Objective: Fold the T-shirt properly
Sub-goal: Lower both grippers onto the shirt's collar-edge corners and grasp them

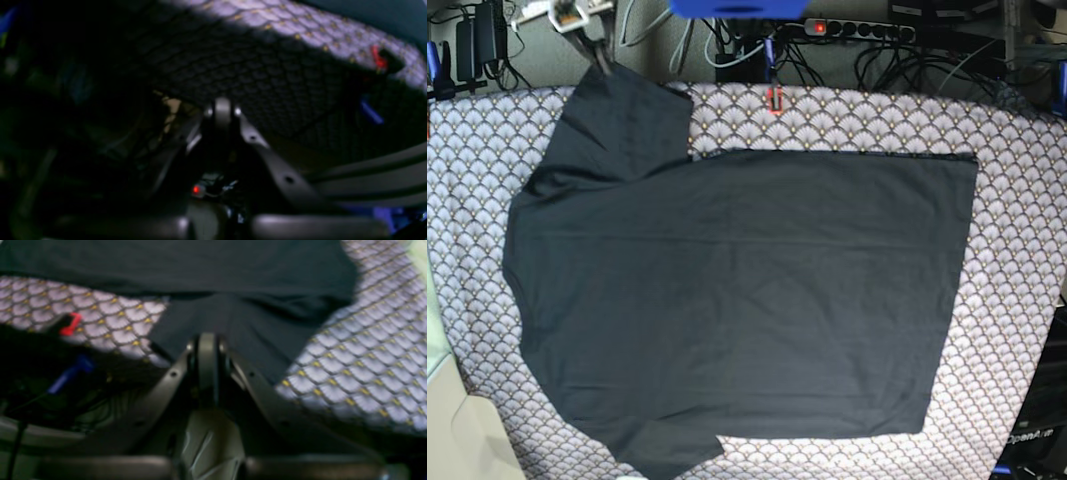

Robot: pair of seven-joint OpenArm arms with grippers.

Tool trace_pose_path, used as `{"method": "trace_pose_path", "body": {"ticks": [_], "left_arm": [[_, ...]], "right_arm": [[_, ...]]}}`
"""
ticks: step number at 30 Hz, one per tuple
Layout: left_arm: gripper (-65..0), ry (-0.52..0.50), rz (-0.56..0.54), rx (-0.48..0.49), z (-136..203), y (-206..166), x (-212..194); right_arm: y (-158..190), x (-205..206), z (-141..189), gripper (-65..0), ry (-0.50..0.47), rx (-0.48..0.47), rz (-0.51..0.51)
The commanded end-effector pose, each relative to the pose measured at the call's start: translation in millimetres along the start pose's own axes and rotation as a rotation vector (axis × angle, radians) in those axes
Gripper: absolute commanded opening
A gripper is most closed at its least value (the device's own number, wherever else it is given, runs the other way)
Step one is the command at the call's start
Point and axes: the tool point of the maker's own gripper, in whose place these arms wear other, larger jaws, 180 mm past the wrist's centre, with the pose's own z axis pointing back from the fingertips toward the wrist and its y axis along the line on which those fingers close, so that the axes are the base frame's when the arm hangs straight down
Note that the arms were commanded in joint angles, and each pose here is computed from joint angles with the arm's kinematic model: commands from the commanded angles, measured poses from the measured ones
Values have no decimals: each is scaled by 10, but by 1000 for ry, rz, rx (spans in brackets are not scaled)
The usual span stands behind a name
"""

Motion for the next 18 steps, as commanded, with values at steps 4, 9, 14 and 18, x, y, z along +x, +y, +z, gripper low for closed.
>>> {"method": "trace_pose_path", "body": {"ticks": [4,9,14,18], "left_arm": [[-650,-19,-127,-40,-186,17,364],[-650,35,-298,-53,-540,118,623],[-498,3,-351,-84,-738,-13,951],[-473,-41,-380,-84,-855,-13,1191]], "right_arm": [[47,134,-115,-634,-26,20,-96],[1,146,-269,-545,-12,41,-199],[-191,233,-284,-464,-55,15,-299],[-402,246,-249,-448,-78,-27,-372]]}}
